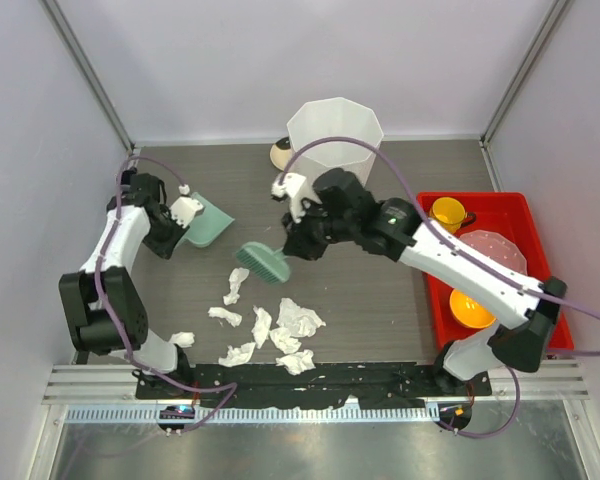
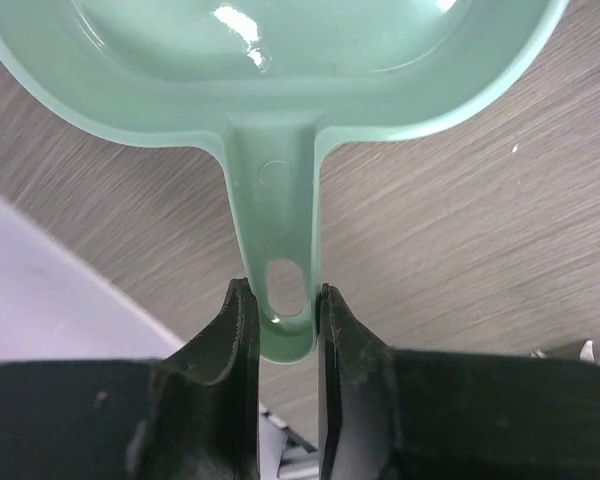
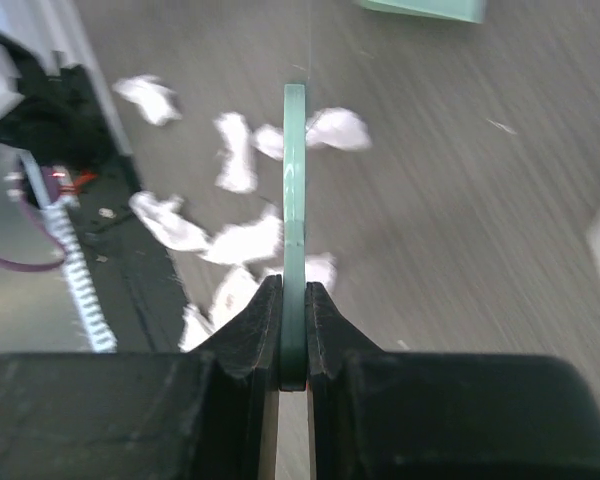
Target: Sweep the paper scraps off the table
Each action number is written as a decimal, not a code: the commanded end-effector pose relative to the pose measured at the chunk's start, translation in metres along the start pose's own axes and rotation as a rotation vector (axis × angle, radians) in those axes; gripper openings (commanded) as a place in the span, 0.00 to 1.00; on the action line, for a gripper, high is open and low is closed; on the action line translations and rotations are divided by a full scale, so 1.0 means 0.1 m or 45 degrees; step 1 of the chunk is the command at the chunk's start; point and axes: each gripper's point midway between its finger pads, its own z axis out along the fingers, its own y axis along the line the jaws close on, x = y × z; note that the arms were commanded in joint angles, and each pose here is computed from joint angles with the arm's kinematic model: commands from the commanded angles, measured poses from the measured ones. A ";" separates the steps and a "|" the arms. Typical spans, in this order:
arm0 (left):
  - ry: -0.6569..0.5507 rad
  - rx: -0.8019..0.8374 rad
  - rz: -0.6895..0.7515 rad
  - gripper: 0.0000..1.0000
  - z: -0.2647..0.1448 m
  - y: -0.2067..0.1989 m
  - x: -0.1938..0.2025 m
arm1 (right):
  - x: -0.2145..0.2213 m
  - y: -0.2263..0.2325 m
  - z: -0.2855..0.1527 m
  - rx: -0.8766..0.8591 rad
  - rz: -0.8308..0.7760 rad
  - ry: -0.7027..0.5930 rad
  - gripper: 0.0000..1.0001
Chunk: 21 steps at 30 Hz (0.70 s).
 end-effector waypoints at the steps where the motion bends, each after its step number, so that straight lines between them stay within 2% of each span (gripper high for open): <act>1: -0.063 -0.296 -0.114 0.00 -0.75 0.25 0.00 | -0.54 0.97 0.39 -0.405 -0.072 -0.158 0.01; 4: -0.139 -0.492 -0.155 0.00 -1.20 0.40 -0.03 | -0.61 1.40 0.67 -0.652 -0.047 -0.101 0.01; 6: -0.170 -0.616 -0.187 0.00 -1.51 0.46 0.00 | -0.74 1.53 0.75 -0.700 -0.054 -0.112 0.01; 7: -0.188 -0.672 -0.193 0.00 -1.66 0.51 -0.02 | -0.62 1.59 0.98 -0.715 -0.041 -0.048 0.01; 13: -0.183 -0.928 -0.267 0.00 -2.28 0.67 0.10 | -0.53 1.77 1.48 -0.807 0.047 0.054 0.01; 16: -0.210 -0.963 -0.279 0.00 -2.44 0.69 0.08 | -0.57 1.82 1.61 -0.841 0.071 0.046 0.01; 21: -0.221 -0.930 -0.271 0.00 -2.45 0.64 0.07 | -0.42 1.75 2.02 -0.820 0.111 0.114 0.01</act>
